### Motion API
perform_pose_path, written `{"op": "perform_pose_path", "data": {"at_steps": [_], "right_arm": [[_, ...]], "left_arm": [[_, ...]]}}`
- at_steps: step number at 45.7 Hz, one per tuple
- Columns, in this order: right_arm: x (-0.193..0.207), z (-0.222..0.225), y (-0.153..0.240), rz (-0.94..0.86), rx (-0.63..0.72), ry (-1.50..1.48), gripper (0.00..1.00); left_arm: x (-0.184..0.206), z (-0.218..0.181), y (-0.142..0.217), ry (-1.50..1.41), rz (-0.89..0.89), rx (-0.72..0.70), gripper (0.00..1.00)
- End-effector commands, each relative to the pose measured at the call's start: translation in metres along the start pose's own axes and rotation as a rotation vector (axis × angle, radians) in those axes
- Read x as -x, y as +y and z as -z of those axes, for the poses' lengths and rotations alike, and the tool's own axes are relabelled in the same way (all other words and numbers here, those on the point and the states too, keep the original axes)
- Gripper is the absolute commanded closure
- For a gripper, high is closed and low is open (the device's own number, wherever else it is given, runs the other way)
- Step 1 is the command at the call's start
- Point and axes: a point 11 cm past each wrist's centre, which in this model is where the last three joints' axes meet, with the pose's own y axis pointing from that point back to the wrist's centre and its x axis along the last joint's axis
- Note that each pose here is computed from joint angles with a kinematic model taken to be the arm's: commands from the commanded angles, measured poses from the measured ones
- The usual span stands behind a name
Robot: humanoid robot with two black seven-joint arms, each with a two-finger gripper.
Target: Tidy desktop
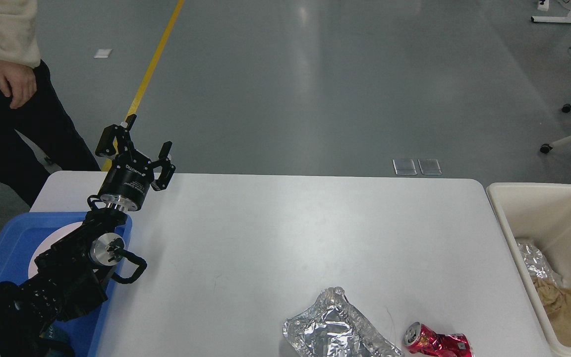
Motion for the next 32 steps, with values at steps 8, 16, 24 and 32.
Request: {"op": "perform_pose_path", "data": {"at_steps": [8,16,24,32], "right_arm": [[0.021,0.089,-0.005,0.093,-0.024,0.219,0.0],[0.049,0.153,-0.015,0.153,-0.024,0.392,0.0],[0.084,0.204,-0.043,0.2,-0.052,0.514,0.0],[0.121,0.221,-0.091,0.224,-0.068,0.569,0.0]], "left_arm": [[0.0,0.0,0.0,-0.001,0.001,-0.001,0.04],[0.0,0.0,0.0,-0.001,0.001,-0.001,0.03],[0.0,0.0,0.0,0.001,0.001,0.0,0.03],[0.0,0.0,0.0,0.0,0.0,0.0,0.04]]}}
